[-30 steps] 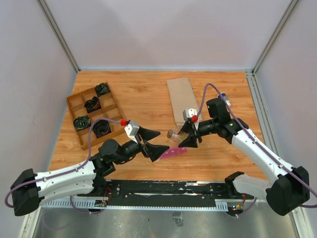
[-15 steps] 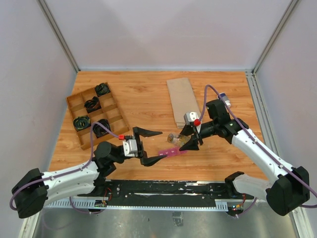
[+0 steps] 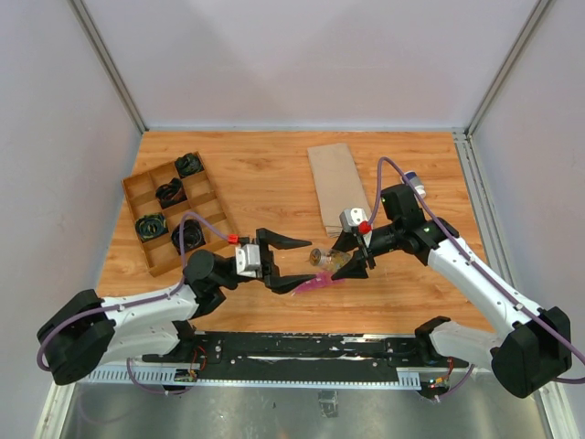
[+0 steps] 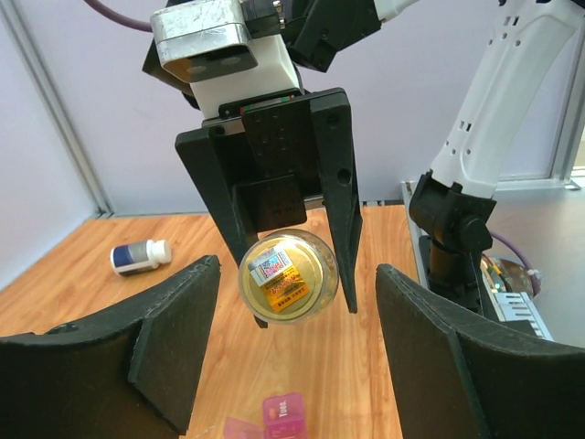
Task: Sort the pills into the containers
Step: Unscrew the lid of the pill bottle.
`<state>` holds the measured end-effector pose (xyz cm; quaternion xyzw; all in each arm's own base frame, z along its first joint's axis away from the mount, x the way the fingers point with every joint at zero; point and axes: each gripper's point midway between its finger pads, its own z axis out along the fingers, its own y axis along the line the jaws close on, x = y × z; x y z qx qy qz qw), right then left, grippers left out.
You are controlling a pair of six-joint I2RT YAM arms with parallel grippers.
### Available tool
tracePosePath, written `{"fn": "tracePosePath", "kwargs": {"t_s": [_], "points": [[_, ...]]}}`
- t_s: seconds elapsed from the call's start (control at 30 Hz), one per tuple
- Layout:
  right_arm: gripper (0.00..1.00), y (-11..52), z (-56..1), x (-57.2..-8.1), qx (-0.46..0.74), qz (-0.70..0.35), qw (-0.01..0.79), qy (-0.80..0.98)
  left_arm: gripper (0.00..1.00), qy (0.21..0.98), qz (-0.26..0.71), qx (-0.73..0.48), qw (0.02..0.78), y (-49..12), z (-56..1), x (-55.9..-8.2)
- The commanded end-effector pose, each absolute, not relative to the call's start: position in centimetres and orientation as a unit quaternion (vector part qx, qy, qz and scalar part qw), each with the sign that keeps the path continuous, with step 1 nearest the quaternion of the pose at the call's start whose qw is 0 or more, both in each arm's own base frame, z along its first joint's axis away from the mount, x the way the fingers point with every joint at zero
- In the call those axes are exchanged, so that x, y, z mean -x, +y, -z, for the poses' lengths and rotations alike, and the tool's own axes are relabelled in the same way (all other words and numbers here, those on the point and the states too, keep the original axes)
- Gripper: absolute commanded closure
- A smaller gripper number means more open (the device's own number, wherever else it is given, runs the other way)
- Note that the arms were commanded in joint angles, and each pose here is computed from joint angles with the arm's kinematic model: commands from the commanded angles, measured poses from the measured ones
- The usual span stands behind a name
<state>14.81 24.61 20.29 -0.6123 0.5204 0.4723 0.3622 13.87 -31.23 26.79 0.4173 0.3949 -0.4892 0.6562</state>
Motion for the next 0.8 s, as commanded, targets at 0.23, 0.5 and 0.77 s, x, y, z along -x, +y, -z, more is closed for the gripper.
{"fn": "tracePosePath", "kwargs": {"t_s": [0.23,0.5,0.77], "points": [[0.89,24.67,-22.24,-14.76,0.619,-0.475,0.384,0.494,0.34,0.372,0.505,-0.409,0.663,-31.94,-28.52,-14.13],[0.89,24.66,-22.32,-14.71,0.619,-0.475,0.385,0.493,0.37,0.379,0.512,-0.404,0.656,-32.3,-28.13,-14.38],[0.9,24.66,-22.34,-14.7,0.619,-0.475,0.385,0.492,0.43,0.381,0.516,-0.405,0.652,-32.47,-28.01,-14.4]]}}
